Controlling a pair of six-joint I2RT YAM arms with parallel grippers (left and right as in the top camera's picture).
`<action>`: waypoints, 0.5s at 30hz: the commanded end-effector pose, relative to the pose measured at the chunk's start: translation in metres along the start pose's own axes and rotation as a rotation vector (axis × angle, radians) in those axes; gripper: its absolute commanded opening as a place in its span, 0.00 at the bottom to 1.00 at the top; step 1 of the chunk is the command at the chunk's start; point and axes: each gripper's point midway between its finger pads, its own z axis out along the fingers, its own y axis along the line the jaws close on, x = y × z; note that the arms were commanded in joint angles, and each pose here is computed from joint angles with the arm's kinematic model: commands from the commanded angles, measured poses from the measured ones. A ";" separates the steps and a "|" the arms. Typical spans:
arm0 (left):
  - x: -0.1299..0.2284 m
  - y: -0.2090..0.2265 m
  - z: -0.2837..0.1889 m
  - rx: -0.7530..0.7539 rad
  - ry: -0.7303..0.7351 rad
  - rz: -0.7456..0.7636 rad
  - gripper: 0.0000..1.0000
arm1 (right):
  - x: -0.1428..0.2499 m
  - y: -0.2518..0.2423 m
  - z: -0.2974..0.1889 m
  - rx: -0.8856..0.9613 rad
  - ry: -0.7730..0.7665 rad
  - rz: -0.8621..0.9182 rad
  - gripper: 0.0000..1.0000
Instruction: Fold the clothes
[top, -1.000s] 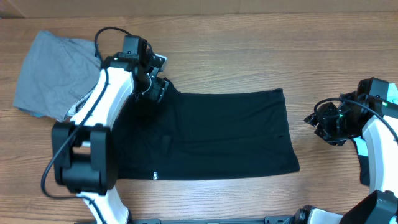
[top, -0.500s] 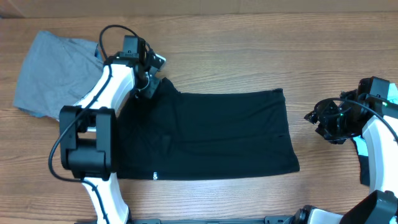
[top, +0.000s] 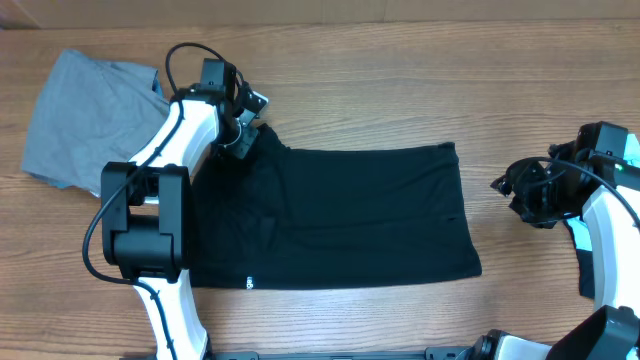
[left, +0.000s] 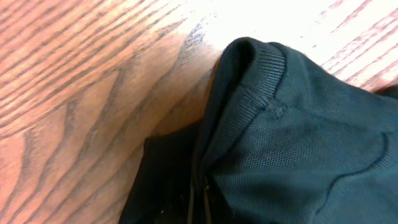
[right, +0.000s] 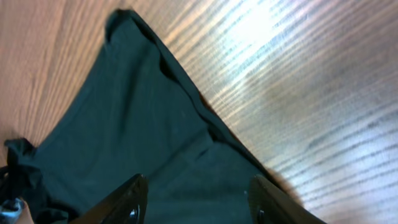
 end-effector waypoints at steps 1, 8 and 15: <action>-0.016 0.010 -0.023 -0.028 -0.024 -0.011 0.04 | -0.021 0.010 -0.011 -0.025 -0.095 -0.039 0.56; -0.011 0.007 -0.045 -0.003 0.036 -0.014 0.04 | -0.066 0.039 -0.010 -0.147 -0.269 -0.155 0.53; 0.013 -0.013 -0.049 0.080 0.135 -0.024 0.04 | -0.087 0.069 0.034 -0.234 -0.275 -0.253 0.51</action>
